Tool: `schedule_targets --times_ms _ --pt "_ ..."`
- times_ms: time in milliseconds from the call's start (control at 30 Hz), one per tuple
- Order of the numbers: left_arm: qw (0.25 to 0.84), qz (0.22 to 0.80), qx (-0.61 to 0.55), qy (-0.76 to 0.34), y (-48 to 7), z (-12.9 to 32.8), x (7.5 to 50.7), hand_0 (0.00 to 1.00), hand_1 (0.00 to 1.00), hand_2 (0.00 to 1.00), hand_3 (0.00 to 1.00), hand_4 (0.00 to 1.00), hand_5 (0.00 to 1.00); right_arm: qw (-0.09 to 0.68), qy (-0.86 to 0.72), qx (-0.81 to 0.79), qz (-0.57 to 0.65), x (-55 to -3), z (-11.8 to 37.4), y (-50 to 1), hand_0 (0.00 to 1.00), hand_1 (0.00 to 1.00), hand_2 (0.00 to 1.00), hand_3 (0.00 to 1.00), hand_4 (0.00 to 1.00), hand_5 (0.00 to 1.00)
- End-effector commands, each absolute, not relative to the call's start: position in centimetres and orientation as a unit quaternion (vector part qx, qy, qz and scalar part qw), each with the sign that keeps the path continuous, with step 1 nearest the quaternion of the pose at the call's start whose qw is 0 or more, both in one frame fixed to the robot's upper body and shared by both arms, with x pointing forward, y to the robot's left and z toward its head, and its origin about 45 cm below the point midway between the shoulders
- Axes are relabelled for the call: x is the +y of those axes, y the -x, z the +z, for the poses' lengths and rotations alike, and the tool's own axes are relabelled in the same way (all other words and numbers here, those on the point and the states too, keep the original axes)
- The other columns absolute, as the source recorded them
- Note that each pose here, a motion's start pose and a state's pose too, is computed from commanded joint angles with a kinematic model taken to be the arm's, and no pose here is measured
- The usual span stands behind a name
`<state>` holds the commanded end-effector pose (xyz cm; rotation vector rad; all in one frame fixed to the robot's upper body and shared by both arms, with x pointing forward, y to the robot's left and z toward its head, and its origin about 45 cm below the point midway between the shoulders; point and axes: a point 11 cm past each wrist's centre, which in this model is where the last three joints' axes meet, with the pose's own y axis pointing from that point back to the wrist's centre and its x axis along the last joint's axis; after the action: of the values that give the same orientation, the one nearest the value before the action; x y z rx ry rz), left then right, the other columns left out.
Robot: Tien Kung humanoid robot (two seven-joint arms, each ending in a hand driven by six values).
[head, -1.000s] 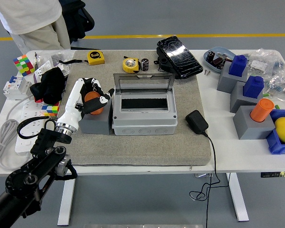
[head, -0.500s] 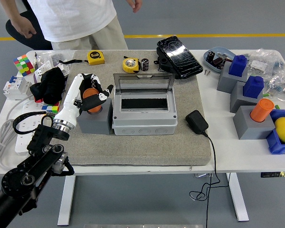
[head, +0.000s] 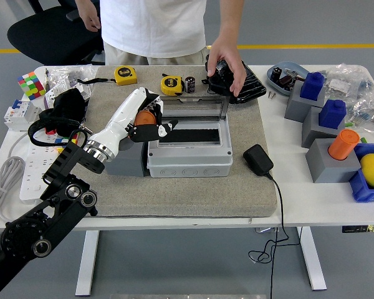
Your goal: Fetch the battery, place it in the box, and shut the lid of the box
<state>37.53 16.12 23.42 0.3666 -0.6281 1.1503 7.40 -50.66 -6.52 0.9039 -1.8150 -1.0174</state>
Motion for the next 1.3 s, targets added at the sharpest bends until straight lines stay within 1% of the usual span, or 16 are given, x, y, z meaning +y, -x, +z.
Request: schedule_targets --times_ms 333,367,533,567,600,733,767,933,967,1133,1167,1300 --pt "0.771 0.456 -0.358 -0.261 -37.9 22.9 12.2 0.037 0.002 0.069 0.142 0.82 0.002 0.423 -0.36 -0.726 -0.406 -50.7 -6.5 -7.3 0.572 0.628 0.662 0.571 0.97 0.483" --pt "0.771 0.451 -0.363 -0.267 -37.9 22.8 11.9 0.03 0.002 0.069 0.145 0.872 0.002 0.423 -0.36 -0.726 -0.406 -50.7 -6.5 -7.3 0.575 0.627 0.662 0.569 0.969 0.481" --pt "0.759 0.427 -0.389 -0.302 -38.2 22.2 10.4 0.03 0.002 0.069 0.145 0.872 0.002 0.425 -0.362 -0.724 -0.405 -50.7 -6.5 -7.4 0.575 0.627 0.662 0.569 0.969 0.481" --pt "0.755 0.421 -0.396 -0.31 -38.3 22.2 10.1 0.032 0.002 0.068 0.144 0.901 0.002 0.425 -0.362 -0.724 -0.405 -50.7 -6.5 -7.4 0.572 0.627 0.662 0.57 0.968 0.48" --pt "0.751 0.417 -0.402 -0.316 -38.4 22.1 9.9 0.032 0.002 0.068 0.144 0.901 0.002 0.426 -0.362 -0.724 -0.405 -50.7 -6.5 -7.4 0.572 0.627 0.662 0.57 0.968 0.48" --pt "0.746 0.405 -0.41 -0.332 -38.6 21.8 8.9 0.032 0.002 0.068 0.144 0.901 0.002 0.428 -0.362 -0.723 -0.404 -50.7 -6.5 -7.3 0.572 0.627 0.662 0.57 0.968 0.48" --pt "0.747 0.403 -0.41 -0.334 -38.7 21.8 8.7 0.027 0.002 0.07 0.157 0.929 0.002 0.429 -0.362 -0.722 -0.404 -50.7 -6.5 -7.3 0.575 0.626 0.662 0.569 0.967 0.48" --pt "0.754 0.397 -0.402 -0.334 -38.9 21.6 7.4 0.027 0.002 0.07 0.157 0.929 0.002 0.429 -0.364 -0.722 -0.404 -50.6 -6.5 -7.4 0.575 0.626 0.662 0.569 0.967 0.48" --pt "0.756 0.397 -0.399 -0.333 -39.0 21.6 7.1 0.023 0.002 0.07 0.174 0.972 0.002 0.429 -0.364 -0.721 -0.404 -50.6 -6.5 -7.4 0.576 0.627 0.662 0.569 0.966 0.481" --pt "0.762 0.406 -0.379 -0.333 -39.7 21.6 6.5 0.023 0.002 0.07 0.174 0.972 0.002 0.43 -0.366 -0.72 -0.403 -50.6 -6.5 -7.5 0.576 0.627 0.662 0.569 0.966 0.481" --pt "0.762 0.408 -0.376 -0.334 -39.9 21.6 6.6 0.009 0.002 0.079 0.183 0.998 0.256 0.43 -0.366 -0.72 -0.403 -50.6 -6.5 -7.5 0.576 0.626 0.66 0.568 0.966 0.481" --pt "0.755 0.42 -0.362 -0.35 -40.8 21.4 7.4 0.009 0.002 0.079 0.183 0.998 0.256 0.432 -0.365 -0.72 -0.403 -50.6 -6.5 -7.4 0.576 0.626 0.66 0.568 0.966 0.481"
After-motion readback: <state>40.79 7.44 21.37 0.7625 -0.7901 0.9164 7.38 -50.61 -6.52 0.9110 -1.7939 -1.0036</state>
